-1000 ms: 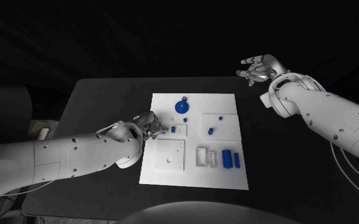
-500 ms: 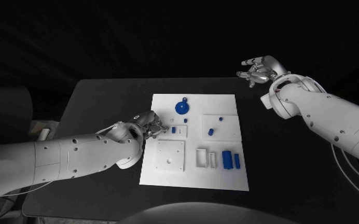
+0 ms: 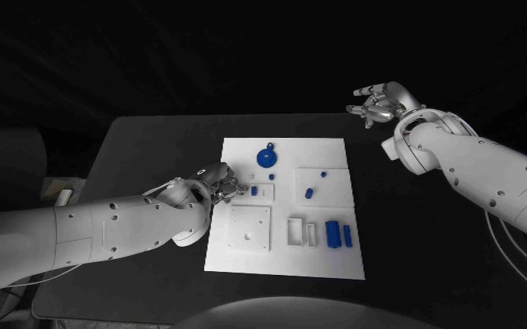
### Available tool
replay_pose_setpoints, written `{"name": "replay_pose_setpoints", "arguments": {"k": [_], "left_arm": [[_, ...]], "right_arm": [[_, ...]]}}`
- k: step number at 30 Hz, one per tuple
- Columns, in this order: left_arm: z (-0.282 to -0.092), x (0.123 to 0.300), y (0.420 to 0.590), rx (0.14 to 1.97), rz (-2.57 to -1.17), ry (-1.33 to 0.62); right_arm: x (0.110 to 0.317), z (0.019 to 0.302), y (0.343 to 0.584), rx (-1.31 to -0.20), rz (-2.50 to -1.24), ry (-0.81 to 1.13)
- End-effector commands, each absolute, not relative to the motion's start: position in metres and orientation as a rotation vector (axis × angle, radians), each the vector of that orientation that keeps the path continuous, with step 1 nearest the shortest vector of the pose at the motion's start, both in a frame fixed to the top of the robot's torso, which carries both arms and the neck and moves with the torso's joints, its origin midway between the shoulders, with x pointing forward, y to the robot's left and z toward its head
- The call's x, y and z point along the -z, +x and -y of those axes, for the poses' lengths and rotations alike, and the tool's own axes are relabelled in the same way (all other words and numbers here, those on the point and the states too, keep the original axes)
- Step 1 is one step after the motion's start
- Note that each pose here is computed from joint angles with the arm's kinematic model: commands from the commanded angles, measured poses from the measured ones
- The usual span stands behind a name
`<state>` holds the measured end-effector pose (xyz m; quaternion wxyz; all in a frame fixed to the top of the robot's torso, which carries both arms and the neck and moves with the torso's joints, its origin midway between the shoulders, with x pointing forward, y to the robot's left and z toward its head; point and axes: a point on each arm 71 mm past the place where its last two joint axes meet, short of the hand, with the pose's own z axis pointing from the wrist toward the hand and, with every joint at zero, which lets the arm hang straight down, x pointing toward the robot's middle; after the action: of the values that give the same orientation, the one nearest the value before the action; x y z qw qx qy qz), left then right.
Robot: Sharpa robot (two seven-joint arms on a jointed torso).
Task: Assemble the parts on the task board
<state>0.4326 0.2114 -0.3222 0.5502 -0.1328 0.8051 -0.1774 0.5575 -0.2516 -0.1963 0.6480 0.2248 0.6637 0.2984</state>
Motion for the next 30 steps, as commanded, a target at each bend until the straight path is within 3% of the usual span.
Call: {"name": "replay_pose_setpoints", "arguments": {"k": [1, 30], "left_arm": [[-0.2089, 0.3247, 0.4321, 0.417, -1.936, -0.304], [-0.2157, 0.3265, 0.4323, 0.381, -1.954, -0.311]], "right_arm": [[0.1968, 0.2504, 0.5572, -0.684, -1.516, 0.506], [0.1984, 0.2496, 0.5571, -0.684, -1.518, 0.509]]}}
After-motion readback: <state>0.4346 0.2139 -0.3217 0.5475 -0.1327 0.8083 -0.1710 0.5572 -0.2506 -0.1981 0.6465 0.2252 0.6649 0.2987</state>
